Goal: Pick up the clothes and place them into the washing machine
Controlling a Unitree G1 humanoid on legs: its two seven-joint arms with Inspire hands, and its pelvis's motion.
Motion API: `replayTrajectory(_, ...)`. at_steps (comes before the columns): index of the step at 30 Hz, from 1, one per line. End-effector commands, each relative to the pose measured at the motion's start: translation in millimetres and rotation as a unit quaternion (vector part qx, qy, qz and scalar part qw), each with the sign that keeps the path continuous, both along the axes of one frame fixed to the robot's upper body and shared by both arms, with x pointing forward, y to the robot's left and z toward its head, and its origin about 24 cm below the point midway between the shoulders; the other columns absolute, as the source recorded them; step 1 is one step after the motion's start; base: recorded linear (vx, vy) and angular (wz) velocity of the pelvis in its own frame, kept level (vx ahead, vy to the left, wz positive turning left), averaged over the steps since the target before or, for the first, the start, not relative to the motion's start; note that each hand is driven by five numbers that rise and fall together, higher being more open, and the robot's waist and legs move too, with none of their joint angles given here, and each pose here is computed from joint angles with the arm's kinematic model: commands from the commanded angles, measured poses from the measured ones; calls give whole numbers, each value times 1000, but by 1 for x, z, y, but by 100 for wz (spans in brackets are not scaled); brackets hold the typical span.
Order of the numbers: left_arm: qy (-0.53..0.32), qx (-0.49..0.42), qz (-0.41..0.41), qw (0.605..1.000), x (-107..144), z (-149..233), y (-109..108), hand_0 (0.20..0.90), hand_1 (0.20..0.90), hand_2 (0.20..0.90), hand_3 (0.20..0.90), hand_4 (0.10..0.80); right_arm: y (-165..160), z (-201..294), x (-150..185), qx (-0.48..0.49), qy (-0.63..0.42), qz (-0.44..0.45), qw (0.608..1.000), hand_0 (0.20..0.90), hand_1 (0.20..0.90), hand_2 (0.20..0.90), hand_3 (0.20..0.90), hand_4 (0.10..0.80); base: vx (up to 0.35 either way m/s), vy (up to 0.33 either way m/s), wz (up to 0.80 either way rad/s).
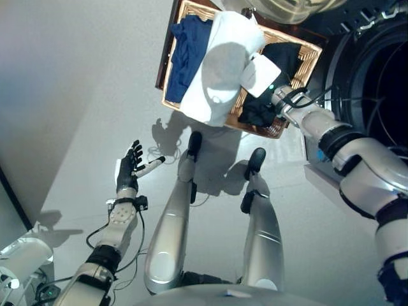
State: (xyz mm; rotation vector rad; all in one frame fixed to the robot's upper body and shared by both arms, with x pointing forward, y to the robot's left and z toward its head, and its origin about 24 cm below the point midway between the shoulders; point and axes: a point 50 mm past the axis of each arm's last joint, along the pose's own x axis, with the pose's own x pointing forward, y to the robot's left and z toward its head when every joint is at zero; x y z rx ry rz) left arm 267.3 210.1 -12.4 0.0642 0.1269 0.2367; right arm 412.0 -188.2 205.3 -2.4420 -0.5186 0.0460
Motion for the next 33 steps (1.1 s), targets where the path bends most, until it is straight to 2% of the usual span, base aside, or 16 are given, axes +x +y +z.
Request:
replayTrajectory(1, -52, 19, 17, 998, -12, 17, 20, 900, 900, 900, 900, 800, -44, 55, -2, -7, -68, -93, 993, 900, 900, 900, 900, 800, -6, 0, 6)
replayTrajectory(11, -57, 15, 26, 998, -11, 19, 22, 900, 900, 900, 900, 800, -52, 64, -4, 0, -78, -102, 992, 900, 900, 900, 900, 800, -1, 1, 1)
replayTrajectory(13, -55, 15, 26, 998, -12, 18, 23, 900, 900, 900, 900, 800, -56, 61, -5, 3, -76, -108, 991, 686, 686, 686, 686, 647, 0, 0, 0)
replayTrajectory(14, -54, 15, 26, 998, -11, 18, 23, 900, 900, 900, 900, 800, -56, 63, -5, 3, -77, -110, 991, 200, 200, 200, 200, 300, 0, 0, 0)
replayTrajectory(33, -44, 23, 26, 998, -15, 15, 26, 900, 900, 900, 900, 800, -60, 72, -8, -30, -99, -108, 989, 200, 200, 200, 200, 300, -1, 0, 0)
